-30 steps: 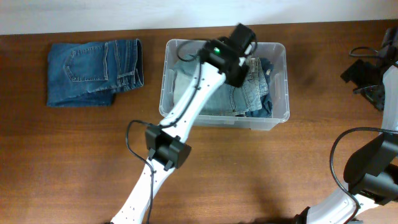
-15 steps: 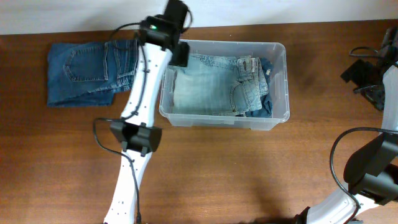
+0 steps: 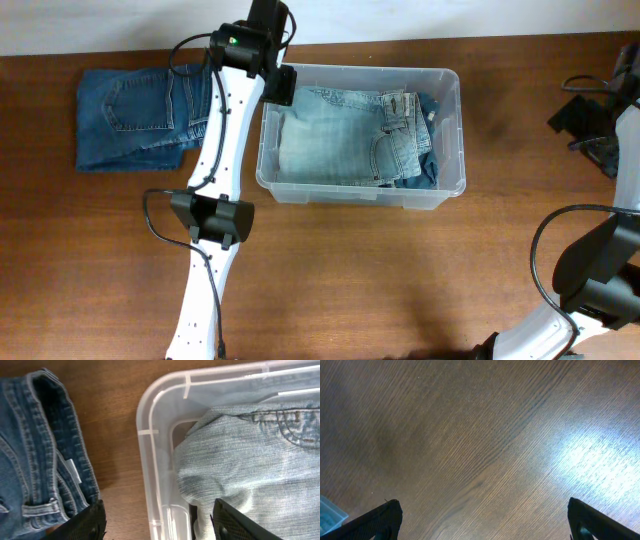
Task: Pack container
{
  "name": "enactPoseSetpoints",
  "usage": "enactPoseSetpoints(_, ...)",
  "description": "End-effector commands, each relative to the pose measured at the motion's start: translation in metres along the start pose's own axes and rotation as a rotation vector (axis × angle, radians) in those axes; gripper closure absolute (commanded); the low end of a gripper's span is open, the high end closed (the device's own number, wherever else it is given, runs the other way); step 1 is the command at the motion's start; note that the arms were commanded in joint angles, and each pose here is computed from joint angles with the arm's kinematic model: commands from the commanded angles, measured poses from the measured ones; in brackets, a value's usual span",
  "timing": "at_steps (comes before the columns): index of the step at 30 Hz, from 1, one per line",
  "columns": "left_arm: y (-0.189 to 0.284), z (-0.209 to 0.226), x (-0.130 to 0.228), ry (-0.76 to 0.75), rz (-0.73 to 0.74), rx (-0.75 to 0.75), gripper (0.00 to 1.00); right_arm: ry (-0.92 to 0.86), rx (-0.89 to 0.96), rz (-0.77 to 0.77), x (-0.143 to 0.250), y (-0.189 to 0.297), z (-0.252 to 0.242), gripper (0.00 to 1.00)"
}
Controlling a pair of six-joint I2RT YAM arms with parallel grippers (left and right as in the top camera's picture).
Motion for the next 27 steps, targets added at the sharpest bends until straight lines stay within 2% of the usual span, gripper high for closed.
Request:
enactPoseSetpoints(1, -0.023, -0.002, 0.007, -0.017, 0.056, 0.019, 0.32, -0.012, 0.013, 0.0, 0.001, -0.001, -0.002, 0.02)
enactPoseSetpoints(2, -0.025, -0.002, 0.008, -0.018, 0.06, 0.018, 0.32, -0.012, 0.013, 0.0, 0.001, -0.001, -0.002, 0.02)
enactPoseSetpoints(9, -0.033, -0.002, 0.01, -0.019, 0.076, 0.014, 0.65, -0.012, 0.013, 0.0, 0.001, -0.001, -0.002, 0.02)
enactPoseSetpoints(16, -0.036, -0.002, 0.011, -0.019, 0.078, 0.013, 0.67, -0.012, 0.013, 0.0, 0.001, -0.001, -0.002, 0.02)
enactPoseSetpoints(18, -0.039, -0.001, 0.011, -0.017, 0.084, 0.011, 0.75, -0.012, 0.013, 0.0, 0.001, -0.001, -0.002, 0.02)
enactPoseSetpoints(27, -0.044, 0.022, 0.006, 0.091, 0.078, -0.015, 0.94, -0.012, 0.013, 0.0, 0.001, -0.001, -0.002, 0.02)
Point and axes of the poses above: each gripper's point midway between its finger pads, its own y axis back along the fingers, its own z axis along the line the jaws close on, x = y × z, the point moved 5 cm from there along y, back along the fingers, and after that the axes turned 10 degrees about y, right-handed, at the moved point
